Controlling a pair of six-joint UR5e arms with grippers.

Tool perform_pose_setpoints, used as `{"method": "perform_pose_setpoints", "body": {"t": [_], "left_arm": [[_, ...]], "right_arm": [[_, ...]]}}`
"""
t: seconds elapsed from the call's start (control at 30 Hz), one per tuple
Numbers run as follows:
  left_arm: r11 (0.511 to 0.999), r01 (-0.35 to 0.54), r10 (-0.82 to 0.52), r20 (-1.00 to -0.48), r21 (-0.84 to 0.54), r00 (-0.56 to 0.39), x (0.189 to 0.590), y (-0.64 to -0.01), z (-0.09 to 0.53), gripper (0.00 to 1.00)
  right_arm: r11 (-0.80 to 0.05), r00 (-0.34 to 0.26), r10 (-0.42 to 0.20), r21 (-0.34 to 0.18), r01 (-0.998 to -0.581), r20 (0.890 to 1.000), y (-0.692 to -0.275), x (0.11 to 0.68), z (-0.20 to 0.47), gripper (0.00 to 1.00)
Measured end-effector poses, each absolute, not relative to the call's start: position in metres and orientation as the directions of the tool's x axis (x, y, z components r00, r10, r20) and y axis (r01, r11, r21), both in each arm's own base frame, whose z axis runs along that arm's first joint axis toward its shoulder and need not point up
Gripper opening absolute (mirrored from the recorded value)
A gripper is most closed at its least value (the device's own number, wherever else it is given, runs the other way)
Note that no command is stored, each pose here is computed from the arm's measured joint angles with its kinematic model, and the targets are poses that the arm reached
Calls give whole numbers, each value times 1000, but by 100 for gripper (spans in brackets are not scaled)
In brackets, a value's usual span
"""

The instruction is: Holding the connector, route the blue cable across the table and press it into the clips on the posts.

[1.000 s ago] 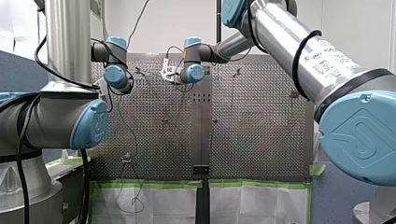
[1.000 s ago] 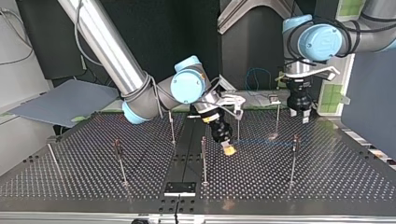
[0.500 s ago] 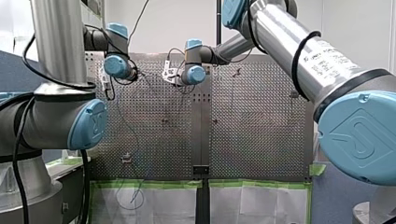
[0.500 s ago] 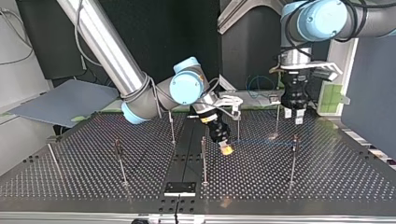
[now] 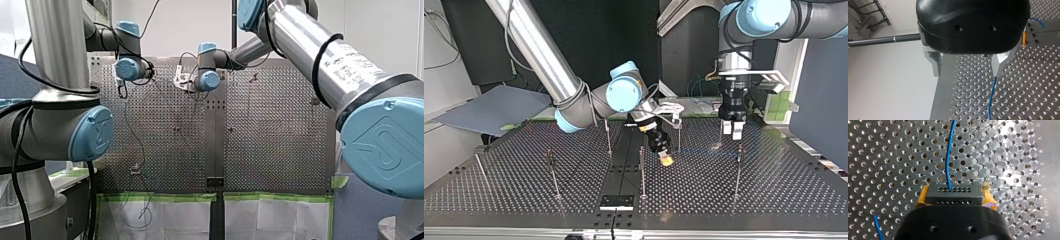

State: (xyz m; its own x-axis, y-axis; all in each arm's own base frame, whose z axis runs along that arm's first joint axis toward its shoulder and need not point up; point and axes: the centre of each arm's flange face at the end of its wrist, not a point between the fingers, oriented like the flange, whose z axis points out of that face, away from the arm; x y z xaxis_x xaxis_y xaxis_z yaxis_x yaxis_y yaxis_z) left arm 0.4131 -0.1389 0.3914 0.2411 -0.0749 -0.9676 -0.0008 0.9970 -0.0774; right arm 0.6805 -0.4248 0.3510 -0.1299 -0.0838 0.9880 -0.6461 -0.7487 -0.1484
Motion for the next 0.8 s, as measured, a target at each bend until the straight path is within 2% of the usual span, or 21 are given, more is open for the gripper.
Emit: {"method": "perform_pose_setpoints", "body": {"t": [0.53, 0.8], "left_arm": [[997, -16, -68, -954, -76, 293, 453, -160, 376, 100], [996, -37, -70, -958, -84, 279, 474, -167, 365, 100]], "right_arm": [[-749, -129, -78, -144, -647, 989, -425, 681, 351, 0], [-747, -129, -78, -144, -649, 989, -427, 680, 350, 0]]}}
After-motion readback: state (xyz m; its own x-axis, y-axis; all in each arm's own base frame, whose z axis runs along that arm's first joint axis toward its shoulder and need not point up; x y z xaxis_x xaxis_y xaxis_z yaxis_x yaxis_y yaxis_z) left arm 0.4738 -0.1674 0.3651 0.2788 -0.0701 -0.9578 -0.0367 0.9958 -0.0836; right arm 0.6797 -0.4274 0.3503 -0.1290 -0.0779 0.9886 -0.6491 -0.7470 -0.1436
